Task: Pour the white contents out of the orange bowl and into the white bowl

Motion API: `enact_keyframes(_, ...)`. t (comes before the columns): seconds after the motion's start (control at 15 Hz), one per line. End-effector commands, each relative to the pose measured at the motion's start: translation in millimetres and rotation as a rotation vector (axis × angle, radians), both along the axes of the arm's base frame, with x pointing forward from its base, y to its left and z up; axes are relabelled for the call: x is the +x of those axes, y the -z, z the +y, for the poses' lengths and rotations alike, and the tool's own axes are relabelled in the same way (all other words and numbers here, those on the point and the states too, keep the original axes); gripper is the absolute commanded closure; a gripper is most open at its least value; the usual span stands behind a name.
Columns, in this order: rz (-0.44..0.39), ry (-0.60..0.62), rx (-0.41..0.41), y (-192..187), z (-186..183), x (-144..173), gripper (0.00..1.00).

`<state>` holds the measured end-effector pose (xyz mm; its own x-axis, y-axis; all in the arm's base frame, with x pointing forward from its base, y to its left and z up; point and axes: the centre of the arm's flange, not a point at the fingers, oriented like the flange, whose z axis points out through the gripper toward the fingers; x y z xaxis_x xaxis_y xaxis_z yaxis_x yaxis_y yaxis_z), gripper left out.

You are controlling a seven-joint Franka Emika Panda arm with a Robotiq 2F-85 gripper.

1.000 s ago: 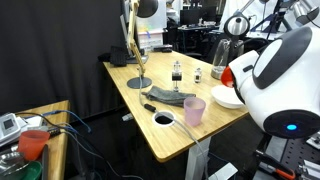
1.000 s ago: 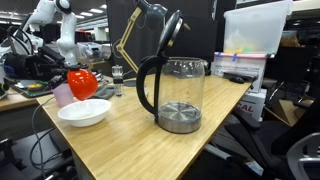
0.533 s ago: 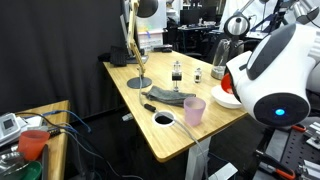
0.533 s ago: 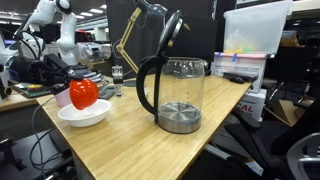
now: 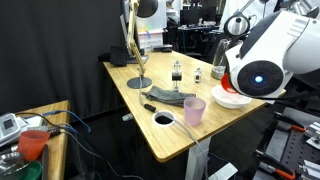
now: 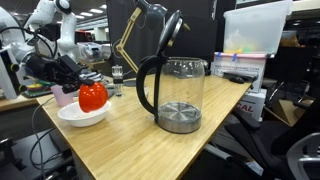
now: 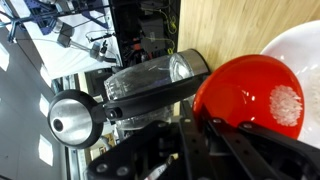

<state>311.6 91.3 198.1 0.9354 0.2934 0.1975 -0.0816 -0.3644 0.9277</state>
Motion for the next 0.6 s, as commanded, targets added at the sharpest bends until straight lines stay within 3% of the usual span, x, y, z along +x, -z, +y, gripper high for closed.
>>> enact_keyframes(0.0,-0.018,0.047,0.112,-18,-6,3,0.98)
enact_keyframes(0.13,-0.037,0.067,0.179,-27,-6,7,0.98)
enact_keyframes(0.53,-0.08,0.254,0.48,-45,-26,17,0.98)
